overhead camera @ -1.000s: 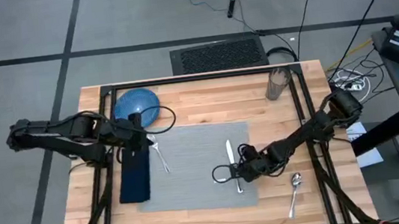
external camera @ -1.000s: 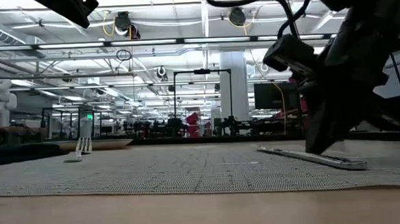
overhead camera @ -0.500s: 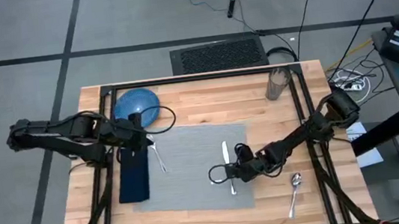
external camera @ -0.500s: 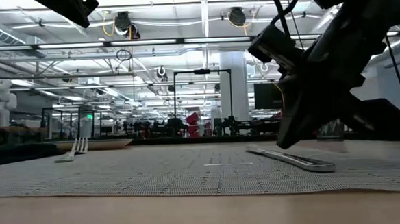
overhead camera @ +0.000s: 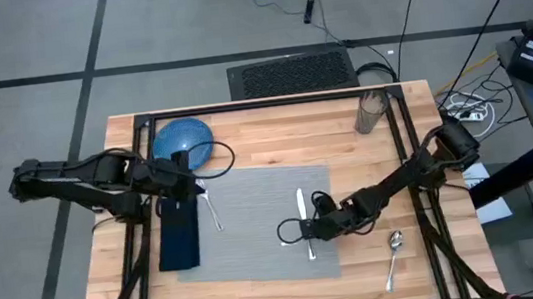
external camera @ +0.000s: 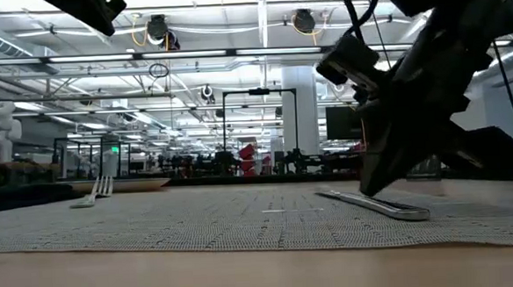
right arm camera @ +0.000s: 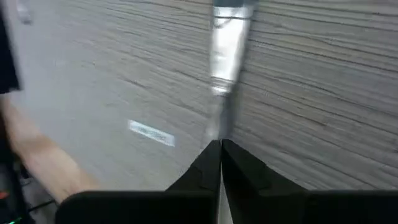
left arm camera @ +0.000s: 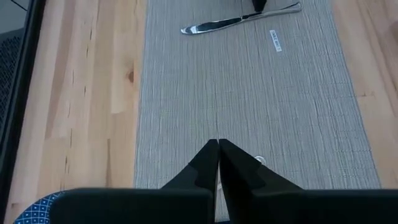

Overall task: Set table place
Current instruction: Put the silver knife on the right side of the gray placemat, then put the silver spoon on the gray placemat beside the silver knife

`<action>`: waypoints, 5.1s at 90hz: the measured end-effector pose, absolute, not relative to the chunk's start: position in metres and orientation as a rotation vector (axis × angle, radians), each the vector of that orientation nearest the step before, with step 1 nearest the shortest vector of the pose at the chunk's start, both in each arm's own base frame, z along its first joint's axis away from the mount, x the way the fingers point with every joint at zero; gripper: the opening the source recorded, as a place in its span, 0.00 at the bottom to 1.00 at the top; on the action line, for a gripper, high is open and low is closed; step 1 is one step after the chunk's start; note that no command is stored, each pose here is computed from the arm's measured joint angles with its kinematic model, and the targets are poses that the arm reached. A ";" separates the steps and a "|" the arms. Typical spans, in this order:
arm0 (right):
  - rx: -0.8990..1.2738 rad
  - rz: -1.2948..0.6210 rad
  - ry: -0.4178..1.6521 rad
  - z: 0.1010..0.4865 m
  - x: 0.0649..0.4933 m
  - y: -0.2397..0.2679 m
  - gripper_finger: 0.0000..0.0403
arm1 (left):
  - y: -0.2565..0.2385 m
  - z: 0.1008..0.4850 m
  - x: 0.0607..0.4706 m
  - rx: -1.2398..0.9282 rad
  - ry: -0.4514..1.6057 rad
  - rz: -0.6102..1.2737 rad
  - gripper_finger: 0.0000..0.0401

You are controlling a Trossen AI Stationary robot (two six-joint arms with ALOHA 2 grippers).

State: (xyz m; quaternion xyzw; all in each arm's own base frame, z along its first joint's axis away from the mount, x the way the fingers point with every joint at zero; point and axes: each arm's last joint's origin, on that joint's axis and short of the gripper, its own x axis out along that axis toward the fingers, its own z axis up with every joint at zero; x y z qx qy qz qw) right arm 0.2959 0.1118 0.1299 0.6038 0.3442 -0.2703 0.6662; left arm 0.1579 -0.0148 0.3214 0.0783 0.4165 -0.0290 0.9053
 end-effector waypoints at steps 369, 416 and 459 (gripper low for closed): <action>1.283 -1.071 1.414 0.137 0.166 0.202 0.41 | -0.014 0.318 0.154 0.118 0.913 -0.038 0.00; 1.187 -1.212 1.456 0.134 0.173 0.175 0.02 | -0.014 0.318 0.154 0.119 0.912 -0.038 0.00; 1.249 -1.154 1.083 0.166 0.221 0.162 0.00 | -0.014 0.318 0.155 0.125 0.908 -0.041 0.00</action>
